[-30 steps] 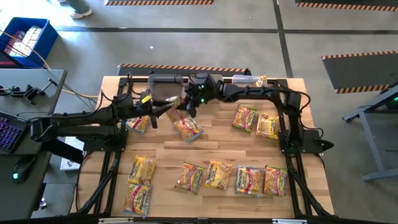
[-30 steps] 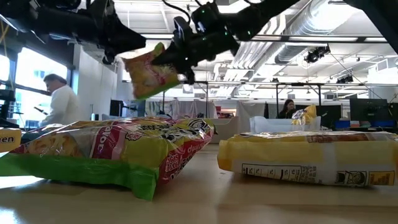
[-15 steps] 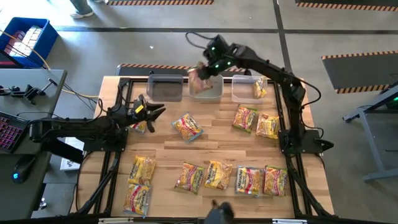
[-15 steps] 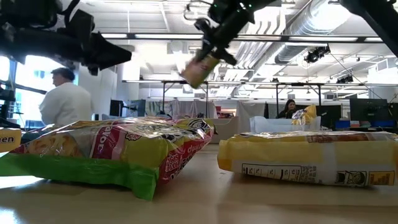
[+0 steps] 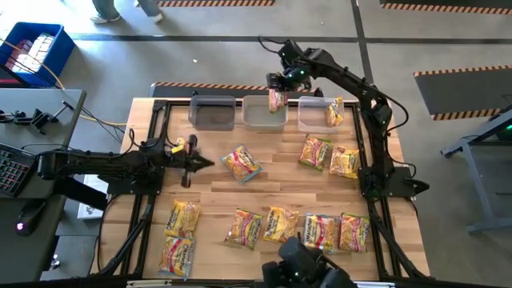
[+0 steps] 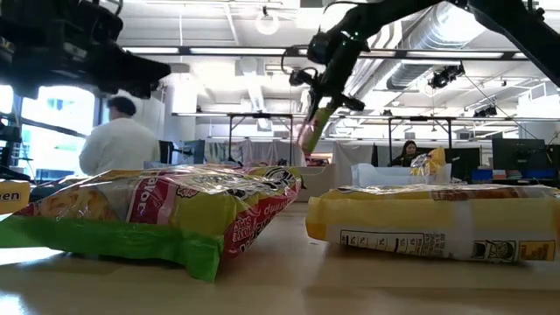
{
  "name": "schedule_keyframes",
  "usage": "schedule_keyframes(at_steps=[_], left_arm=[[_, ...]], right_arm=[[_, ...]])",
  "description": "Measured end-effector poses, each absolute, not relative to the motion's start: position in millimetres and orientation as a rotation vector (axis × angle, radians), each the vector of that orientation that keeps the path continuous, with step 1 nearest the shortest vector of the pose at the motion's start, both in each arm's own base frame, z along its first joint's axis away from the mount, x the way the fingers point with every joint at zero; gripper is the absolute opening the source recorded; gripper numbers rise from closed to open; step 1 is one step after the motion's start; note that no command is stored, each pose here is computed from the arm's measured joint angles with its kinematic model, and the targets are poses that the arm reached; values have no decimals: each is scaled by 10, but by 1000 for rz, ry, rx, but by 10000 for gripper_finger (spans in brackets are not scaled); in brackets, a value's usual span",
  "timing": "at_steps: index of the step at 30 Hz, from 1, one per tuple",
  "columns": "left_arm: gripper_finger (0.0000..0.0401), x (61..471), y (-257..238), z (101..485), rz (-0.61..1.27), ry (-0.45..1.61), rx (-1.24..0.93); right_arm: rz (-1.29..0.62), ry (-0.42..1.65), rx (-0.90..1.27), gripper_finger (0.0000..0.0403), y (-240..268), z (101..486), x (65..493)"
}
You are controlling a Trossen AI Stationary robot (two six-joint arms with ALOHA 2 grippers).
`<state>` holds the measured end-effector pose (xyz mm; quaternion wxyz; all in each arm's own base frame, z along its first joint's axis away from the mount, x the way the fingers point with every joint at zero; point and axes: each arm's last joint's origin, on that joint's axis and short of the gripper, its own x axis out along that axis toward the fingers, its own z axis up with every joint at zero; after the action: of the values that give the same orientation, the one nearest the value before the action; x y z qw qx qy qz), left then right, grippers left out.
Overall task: Sort Maruchan noodles
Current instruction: Put the green noodle pack into the gray bin
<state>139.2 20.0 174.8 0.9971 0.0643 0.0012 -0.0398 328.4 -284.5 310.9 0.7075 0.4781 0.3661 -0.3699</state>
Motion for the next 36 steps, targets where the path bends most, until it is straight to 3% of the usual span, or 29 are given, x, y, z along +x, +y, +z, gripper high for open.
schedule_keyframes(at_steps=[10,36], left_arm=[[1,1402,149,1743,-117,4,115],[0,1402,141,1744,-120,3,118]], right_arm=[[-885,965,1119,67,-2897,2801,3283],[-910,1044,1086,84,-3071,2304,3431]])
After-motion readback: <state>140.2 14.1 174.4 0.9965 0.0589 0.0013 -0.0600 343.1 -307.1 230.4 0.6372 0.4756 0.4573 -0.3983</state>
